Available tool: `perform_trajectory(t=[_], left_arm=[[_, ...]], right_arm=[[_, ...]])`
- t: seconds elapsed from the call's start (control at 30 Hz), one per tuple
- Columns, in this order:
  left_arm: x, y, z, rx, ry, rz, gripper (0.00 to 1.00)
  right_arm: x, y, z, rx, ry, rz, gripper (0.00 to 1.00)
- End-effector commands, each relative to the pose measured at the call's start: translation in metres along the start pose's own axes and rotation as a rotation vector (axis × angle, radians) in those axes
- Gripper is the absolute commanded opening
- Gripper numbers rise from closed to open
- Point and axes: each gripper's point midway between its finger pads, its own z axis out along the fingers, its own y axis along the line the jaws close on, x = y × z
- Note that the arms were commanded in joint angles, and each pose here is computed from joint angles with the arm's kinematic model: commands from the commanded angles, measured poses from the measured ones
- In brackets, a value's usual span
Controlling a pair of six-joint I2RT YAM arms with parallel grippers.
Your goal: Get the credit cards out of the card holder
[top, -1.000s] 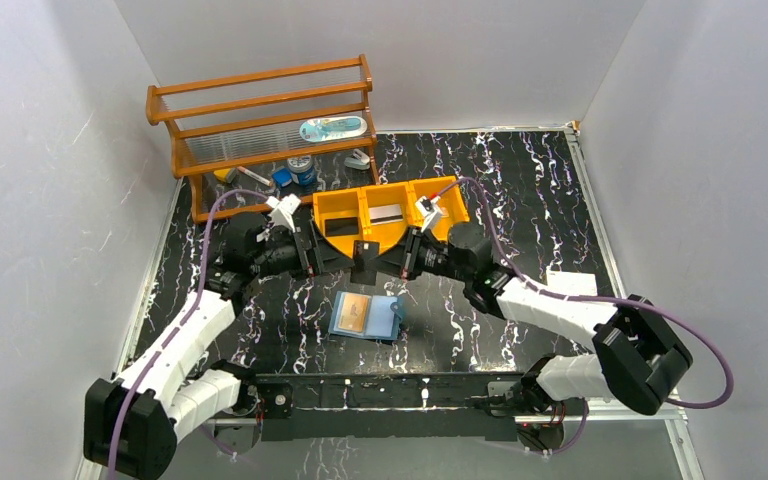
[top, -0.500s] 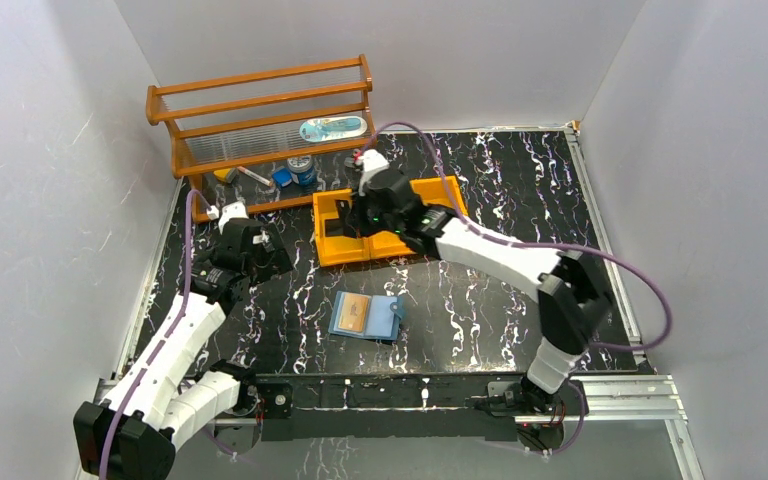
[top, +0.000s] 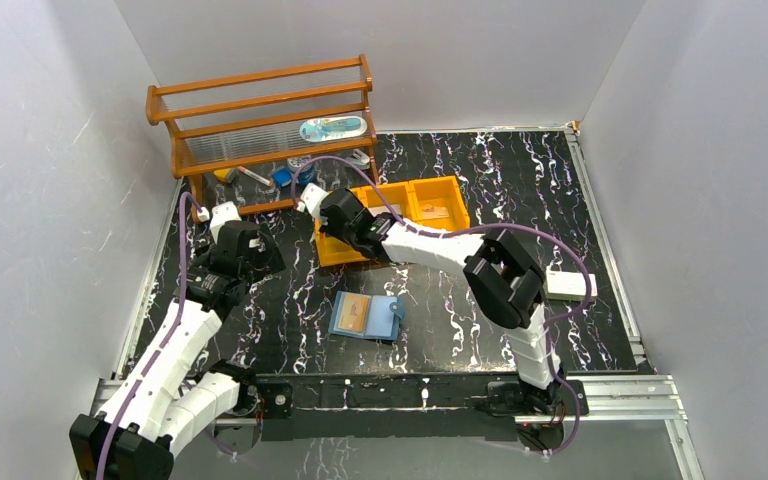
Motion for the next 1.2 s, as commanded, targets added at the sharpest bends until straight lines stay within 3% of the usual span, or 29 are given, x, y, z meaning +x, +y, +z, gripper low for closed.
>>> perform_trajectory(t=[0.0,0.37,0.53,0.97,1.17], left_arm=[[-0.016,0.005,-0.008,-0.021,-0.049,-0.009,0.98],[-0.021,0.009,-0.012,-0.039,-0.068,-0.014,0.98],[-0.031,0.027,-0.021,-0.124,-0.111,-0.040,0.98],[-0.040,0.042,-0.033,-0.178,-0.167,-0.093,0.98],[-0.039,0.040,-0.032,-0.170,-0.164,-0.090,0.98]], right_arm=[[-0.033,-0.025,-0.001,0.065,-0.071,-0.167,0.00],[-0.016,-0.011,0.031,0.027,-0.008,-0.336,0.02],[-0.008,-0.002,0.040,-0.003,0.008,-0.362,0.05],[0.000,0.013,0.038,-0.093,0.008,-0.370,0.32],[-0.001,0.008,0.041,-0.065,0.006,-0.345,0.37]])
